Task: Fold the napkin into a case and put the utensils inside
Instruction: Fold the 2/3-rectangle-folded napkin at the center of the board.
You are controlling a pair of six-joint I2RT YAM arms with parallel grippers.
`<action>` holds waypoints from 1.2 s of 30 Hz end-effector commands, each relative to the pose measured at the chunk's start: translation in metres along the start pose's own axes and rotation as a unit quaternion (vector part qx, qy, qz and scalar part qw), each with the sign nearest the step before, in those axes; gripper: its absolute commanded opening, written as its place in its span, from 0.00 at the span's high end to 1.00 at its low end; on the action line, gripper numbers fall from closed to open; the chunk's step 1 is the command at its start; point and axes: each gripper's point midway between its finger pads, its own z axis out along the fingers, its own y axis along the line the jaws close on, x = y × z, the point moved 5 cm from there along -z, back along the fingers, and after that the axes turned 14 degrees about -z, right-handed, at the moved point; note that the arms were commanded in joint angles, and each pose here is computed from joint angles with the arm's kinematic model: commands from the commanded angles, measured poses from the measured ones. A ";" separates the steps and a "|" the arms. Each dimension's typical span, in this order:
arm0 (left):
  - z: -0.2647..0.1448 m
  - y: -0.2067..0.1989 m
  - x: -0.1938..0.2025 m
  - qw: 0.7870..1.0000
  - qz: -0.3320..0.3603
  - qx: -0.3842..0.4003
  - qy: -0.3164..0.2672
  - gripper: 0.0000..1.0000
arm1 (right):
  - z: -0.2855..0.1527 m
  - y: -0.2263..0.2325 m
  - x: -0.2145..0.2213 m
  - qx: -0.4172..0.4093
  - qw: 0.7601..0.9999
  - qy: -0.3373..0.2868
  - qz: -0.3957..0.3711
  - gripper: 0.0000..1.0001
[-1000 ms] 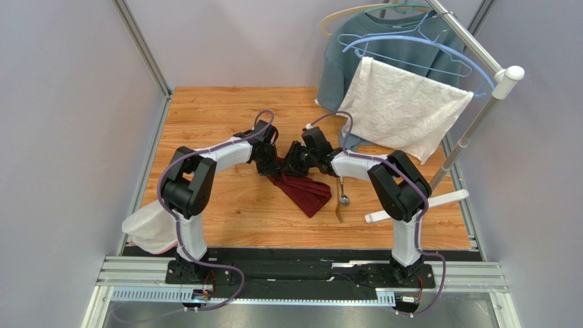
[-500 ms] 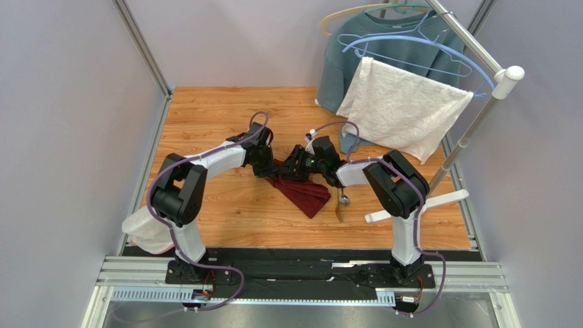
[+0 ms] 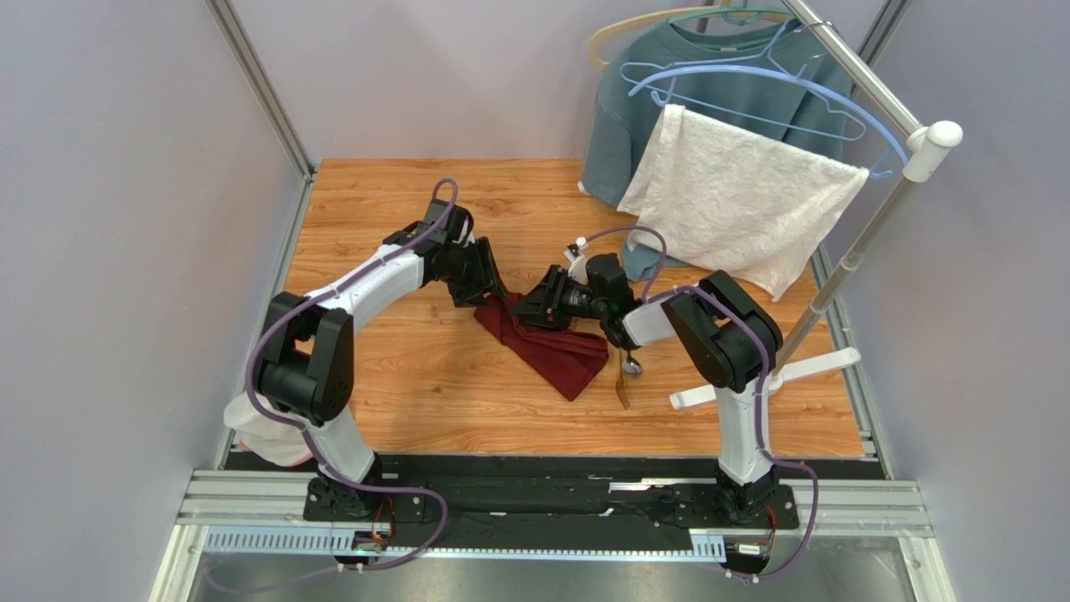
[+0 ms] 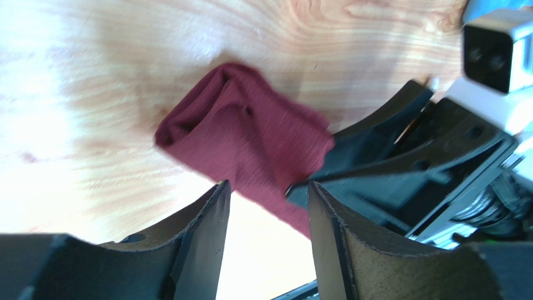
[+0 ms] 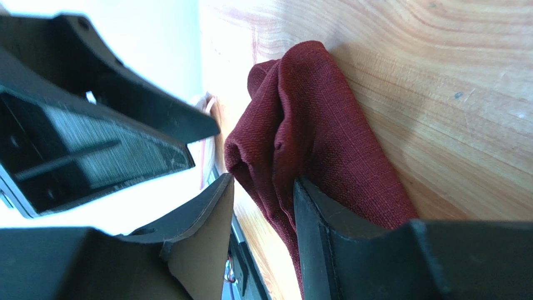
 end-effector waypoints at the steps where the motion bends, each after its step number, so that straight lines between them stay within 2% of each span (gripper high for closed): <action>1: -0.001 -0.024 -0.008 0.999 -0.009 0.034 0.025 0.42 | 0.005 0.012 -0.006 -0.038 0.999 -0.004 -0.029 0.57; 4: 0.000 -0.030 -0.012 0.999 -0.013 0.041 0.023 0.43 | 0.008 0.010 -0.002 -0.040 0.999 0.005 -0.029 0.59; 5: 0.001 -0.030 -0.012 0.999 -0.015 0.036 0.023 0.43 | 0.009 0.010 0.000 -0.042 0.999 0.009 -0.030 0.64; 7: 0.002 -0.031 -0.014 0.999 -0.017 0.031 0.027 0.38 | 0.012 0.010 0.001 -0.042 0.998 0.016 -0.044 0.68; 9: 0.008 -0.031 -0.011 0.998 -0.023 0.030 0.046 0.25 | 0.014 0.009 0.004 -0.034 0.998 0.025 -0.046 0.71; 11: 0.014 -0.028 -0.008 0.998 -0.026 0.018 0.056 0.24 | 0.016 0.010 0.006 -0.034 0.998 0.027 -0.050 0.73; 16: 0.024 -0.018 -0.003 0.997 -0.028 -0.027 0.069 0.23 | 0.016 0.011 0.005 -0.030 0.997 0.029 -0.064 0.69; 20: 0.026 -0.006 -0.003 0.993 -0.046 -0.084 0.066 0.24 | 0.014 0.011 0.006 -0.023 0.997 0.029 -0.075 0.63; 25: 0.032 -0.013 -0.002 0.992 -0.046 -0.083 0.089 0.27 | 0.013 0.009 0.007 -0.012 0.995 0.035 -0.088 0.62; 36: 0.044 -0.014 -0.003 0.994 0.000 -0.057 0.089 0.43 | 0.012 0.022 0.001 -0.016 0.992 0.036 -0.118 0.59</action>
